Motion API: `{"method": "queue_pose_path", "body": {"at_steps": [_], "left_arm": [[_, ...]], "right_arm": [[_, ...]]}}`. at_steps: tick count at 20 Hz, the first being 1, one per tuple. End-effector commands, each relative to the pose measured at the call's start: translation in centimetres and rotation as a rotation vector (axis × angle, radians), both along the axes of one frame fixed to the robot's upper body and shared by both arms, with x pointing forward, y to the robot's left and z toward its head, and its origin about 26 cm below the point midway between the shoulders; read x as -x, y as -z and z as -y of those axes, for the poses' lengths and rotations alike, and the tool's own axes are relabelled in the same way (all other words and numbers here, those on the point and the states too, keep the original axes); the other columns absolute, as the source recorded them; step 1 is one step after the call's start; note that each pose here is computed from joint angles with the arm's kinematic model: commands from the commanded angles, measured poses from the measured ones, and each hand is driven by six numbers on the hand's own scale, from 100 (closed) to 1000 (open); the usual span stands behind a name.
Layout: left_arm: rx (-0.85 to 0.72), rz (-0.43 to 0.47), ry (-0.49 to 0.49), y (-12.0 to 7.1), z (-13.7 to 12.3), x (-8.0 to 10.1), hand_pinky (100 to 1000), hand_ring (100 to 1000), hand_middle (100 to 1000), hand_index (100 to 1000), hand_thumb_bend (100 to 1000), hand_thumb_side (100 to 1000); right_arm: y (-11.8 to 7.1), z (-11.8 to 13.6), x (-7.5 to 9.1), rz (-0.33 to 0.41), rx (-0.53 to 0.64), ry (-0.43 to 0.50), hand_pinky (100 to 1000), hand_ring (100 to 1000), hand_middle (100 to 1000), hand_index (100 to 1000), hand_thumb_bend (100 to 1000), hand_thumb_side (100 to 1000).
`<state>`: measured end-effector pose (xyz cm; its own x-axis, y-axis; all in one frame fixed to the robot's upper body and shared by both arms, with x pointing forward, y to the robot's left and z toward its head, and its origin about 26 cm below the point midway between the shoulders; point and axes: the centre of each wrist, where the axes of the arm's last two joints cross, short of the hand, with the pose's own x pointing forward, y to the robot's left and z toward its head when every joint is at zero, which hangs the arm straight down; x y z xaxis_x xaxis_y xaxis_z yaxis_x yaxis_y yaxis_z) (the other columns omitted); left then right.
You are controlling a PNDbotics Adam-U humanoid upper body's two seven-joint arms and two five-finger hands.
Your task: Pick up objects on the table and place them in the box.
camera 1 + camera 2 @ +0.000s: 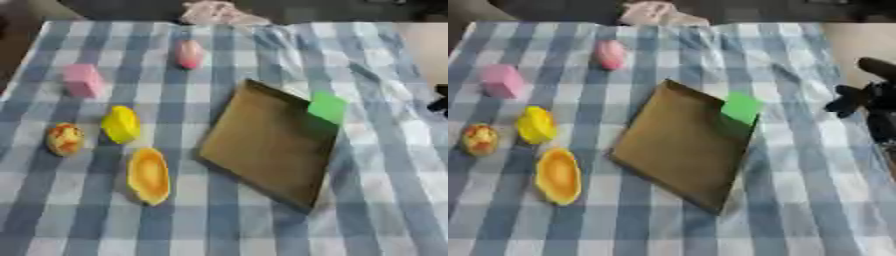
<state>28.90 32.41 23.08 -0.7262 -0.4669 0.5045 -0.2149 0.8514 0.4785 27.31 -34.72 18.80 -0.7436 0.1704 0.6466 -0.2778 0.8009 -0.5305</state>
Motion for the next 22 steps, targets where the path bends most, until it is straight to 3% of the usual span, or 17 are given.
{"method": "queue_pose_path", "body": {"at_steps": [1, 18, 22], "left_arm": [[-0.018, 0.022, 0.009, -0.8, 0.1, 0.2, 753, 734, 642, 787, 100, 566], [-0.032, 0.017, 0.006, -0.9, 0.1, 0.2, 756, 735, 642, 788, 100, 563], [-0.102, 0.045, 0.005, -2.2, 0.1, 0.1, 767, 741, 650, 802, 100, 527]], "right_arm": [[-0.8, 0.1, 0.2, 0.026, 0.019, 0.0, 962, 715, 560, 968, 100, 470], [-0.6, 0.1, 0.2, 0.019, 0.023, 0.001, 963, 716, 560, 969, 100, 470], [-0.6, 0.1, 0.2, 0.018, 0.03, 0.001, 963, 716, 559, 968, 100, 470]]}}
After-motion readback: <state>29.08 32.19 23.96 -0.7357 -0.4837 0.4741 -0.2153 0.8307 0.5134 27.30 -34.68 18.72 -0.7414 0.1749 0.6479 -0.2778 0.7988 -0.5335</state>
